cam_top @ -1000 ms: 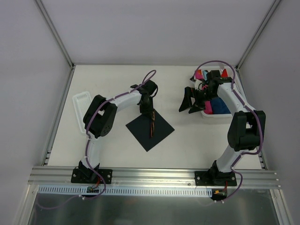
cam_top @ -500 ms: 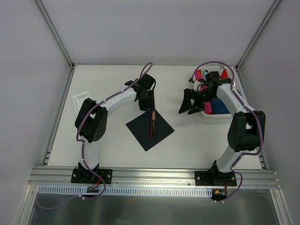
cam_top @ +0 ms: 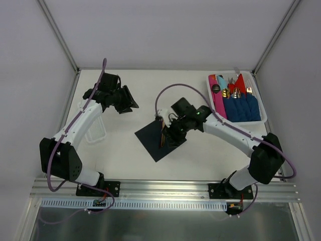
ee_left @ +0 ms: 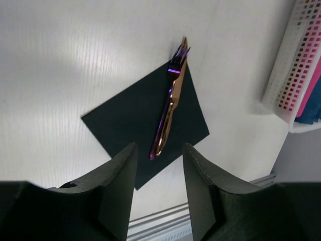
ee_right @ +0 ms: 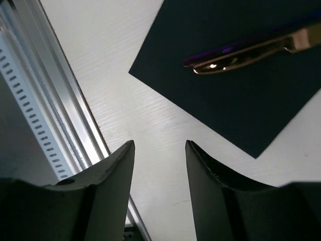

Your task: Place the utensils on the paper napkin and roll it up

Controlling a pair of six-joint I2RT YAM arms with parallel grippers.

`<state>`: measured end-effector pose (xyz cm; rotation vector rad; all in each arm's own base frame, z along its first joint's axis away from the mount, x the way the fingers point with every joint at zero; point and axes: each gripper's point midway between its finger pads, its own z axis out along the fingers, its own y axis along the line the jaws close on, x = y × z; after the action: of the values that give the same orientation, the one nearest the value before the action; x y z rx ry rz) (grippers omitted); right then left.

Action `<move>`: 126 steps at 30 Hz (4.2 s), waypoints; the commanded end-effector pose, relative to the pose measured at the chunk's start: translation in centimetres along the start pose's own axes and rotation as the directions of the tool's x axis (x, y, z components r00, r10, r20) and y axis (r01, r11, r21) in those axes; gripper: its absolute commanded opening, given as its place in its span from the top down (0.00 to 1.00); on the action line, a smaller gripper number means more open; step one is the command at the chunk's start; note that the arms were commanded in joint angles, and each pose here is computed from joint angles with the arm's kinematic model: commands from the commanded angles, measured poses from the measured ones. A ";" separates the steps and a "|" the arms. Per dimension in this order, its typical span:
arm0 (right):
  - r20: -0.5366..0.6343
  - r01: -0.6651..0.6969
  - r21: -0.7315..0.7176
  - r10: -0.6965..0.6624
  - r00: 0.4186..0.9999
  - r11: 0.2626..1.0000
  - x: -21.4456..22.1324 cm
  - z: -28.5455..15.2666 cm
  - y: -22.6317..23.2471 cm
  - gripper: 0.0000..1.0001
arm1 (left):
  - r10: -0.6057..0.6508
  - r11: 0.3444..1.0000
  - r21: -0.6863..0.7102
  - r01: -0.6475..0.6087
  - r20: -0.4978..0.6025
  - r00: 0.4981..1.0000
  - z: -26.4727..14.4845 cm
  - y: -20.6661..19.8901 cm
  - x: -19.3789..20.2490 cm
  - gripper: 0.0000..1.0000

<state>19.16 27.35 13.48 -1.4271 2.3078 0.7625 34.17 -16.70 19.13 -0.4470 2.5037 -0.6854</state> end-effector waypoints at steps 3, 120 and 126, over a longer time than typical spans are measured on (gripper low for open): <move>-0.085 0.267 0.147 -0.257 0.963 0.952 -0.6 4.1 1.8 0.54 | -0.058 0.997 0.045 0.062 -0.073 0.996 -2.8 2.2 2.4 0.58; -0.058 0.057 -0.259 -0.075 0.996 0.964 -3.1 10.1 -4.5 1.00 | 0.045 0.972 0.236 -0.002 -0.178 0.983 2.0 2.9 11.9 0.78; -0.062 0.046 -0.265 -0.065 0.996 0.963 -3.1 10.6 -4.8 1.00 | 0.049 0.975 0.223 0.002 -0.225 0.973 3.8 2.7 13.0 0.85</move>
<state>24.24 33.35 4.44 -1.6369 2.3178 1.0181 23.87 -20.71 9.41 -0.2751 2.6371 -1.0354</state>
